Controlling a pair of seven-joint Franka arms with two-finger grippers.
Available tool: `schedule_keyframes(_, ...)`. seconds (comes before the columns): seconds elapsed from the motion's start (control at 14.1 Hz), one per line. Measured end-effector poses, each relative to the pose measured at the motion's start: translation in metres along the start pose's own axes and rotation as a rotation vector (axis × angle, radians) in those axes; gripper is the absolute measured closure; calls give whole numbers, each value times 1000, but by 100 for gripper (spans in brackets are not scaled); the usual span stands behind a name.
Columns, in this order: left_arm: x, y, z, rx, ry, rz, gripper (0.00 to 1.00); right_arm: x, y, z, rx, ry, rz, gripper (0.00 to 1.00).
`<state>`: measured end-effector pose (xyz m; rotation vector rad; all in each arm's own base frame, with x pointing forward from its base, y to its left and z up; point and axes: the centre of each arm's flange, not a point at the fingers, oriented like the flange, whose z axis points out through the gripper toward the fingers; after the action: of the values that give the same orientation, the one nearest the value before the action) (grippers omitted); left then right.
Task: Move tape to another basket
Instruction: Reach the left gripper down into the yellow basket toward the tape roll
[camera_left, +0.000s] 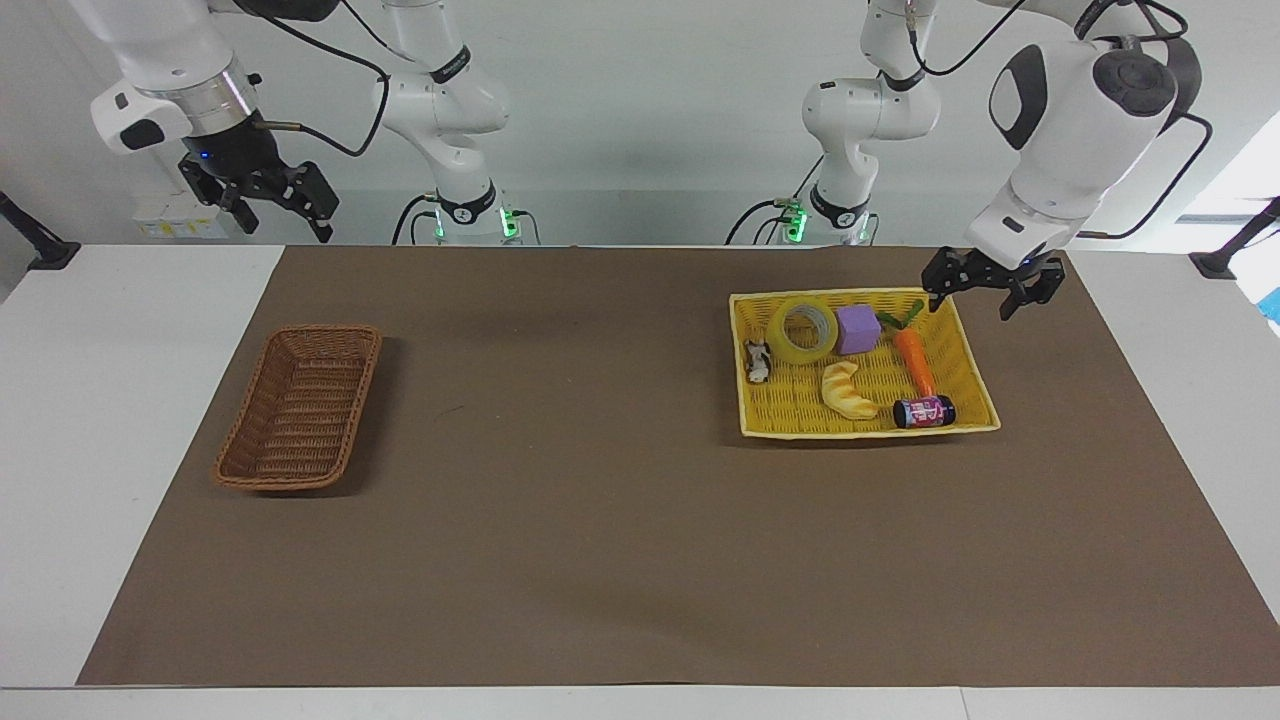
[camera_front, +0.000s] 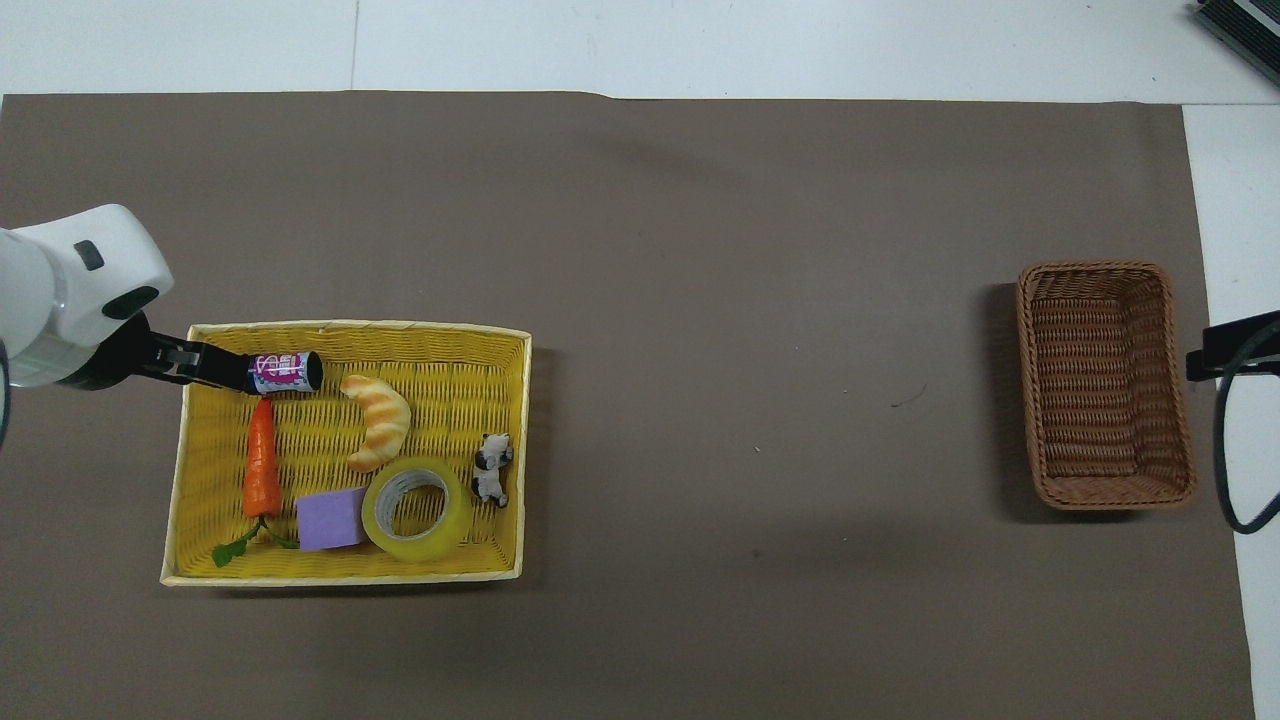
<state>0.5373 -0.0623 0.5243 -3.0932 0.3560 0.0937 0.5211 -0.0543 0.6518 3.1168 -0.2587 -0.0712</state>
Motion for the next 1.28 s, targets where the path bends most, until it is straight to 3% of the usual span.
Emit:
schedule_keyframes(0.28, -1, 19, 40, 0, -19, -34, 0, 0, 0, 0, 0, 0, 0, 0)
schedule_keyframes(0.78, -5, 45, 65, -14, -54, -30, 0, 0, 0, 0, 0, 0, 0, 0)
schedule_keyframes(1.28, -1, 113, 167, -1, -106, -7, 0, -1, 0, 0, 0, 0, 0, 0)
